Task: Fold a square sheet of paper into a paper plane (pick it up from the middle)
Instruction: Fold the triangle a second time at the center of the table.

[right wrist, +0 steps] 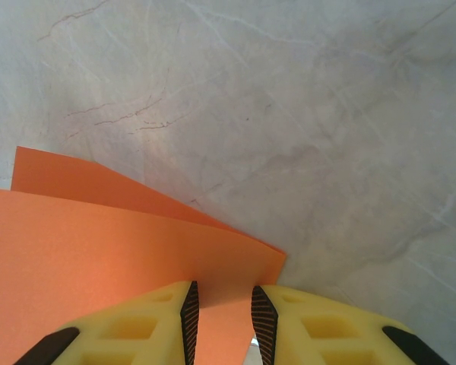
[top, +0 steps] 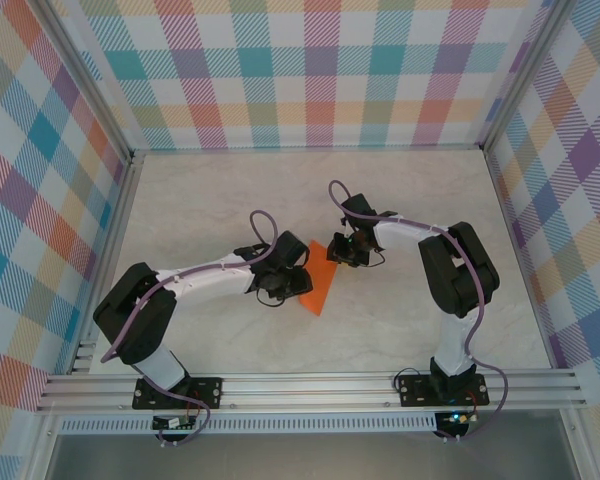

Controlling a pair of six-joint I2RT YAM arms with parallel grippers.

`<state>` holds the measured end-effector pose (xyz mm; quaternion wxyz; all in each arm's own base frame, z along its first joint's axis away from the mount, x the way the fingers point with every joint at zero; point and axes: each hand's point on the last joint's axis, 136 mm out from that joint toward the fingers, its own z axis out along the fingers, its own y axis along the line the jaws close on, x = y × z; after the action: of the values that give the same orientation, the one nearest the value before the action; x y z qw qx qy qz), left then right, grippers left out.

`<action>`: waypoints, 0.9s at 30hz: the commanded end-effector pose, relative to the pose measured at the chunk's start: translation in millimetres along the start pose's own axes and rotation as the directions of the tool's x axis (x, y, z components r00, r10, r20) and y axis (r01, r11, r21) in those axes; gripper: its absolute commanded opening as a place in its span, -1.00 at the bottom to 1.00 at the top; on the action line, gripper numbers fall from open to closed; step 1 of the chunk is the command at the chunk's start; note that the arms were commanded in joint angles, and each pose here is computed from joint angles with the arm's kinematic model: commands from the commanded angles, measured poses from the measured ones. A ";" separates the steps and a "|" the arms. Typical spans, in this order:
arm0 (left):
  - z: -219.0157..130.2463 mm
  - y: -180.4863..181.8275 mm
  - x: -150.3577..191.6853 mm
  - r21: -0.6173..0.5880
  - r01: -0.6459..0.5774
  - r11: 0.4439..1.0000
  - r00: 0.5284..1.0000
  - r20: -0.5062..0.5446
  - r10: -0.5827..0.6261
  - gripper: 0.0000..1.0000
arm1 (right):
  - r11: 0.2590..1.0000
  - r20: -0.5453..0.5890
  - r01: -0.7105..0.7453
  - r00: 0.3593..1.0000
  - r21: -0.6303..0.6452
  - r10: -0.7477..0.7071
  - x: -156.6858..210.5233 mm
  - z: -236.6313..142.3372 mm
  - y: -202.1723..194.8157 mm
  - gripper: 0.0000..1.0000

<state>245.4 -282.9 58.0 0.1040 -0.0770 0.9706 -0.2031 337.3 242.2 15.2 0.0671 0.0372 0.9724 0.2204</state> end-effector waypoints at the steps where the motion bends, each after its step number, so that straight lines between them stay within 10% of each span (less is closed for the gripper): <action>1: 0.8 18.4 12.5 -0.085 -0.010 0.996 1.000 -0.030 0.008 -0.28 | 0.996 -0.114 -0.033 0.993 0.082 0.043 35.2 38.1 -32.7 -0.40; 17: 6.4 12.2 18.3 -0.051 -0.011 0.999 0.997 -0.071 0.007 -0.32 | 0.996 -0.116 -0.037 0.992 0.085 0.047 36.1 38.9 -34.1 -0.40; 27: 17.4 -25.2 29.1 0.204 -0.016 0.979 0.992 -0.116 0.040 0.08 | 0.996 -0.114 -0.036 0.992 0.079 0.045 34.9 39.2 -32.7 -0.41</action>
<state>231.8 -298.9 50.1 0.0722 -0.0598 0.9618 -0.2572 337.3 242.1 14.8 0.0676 0.0372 0.9722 0.2211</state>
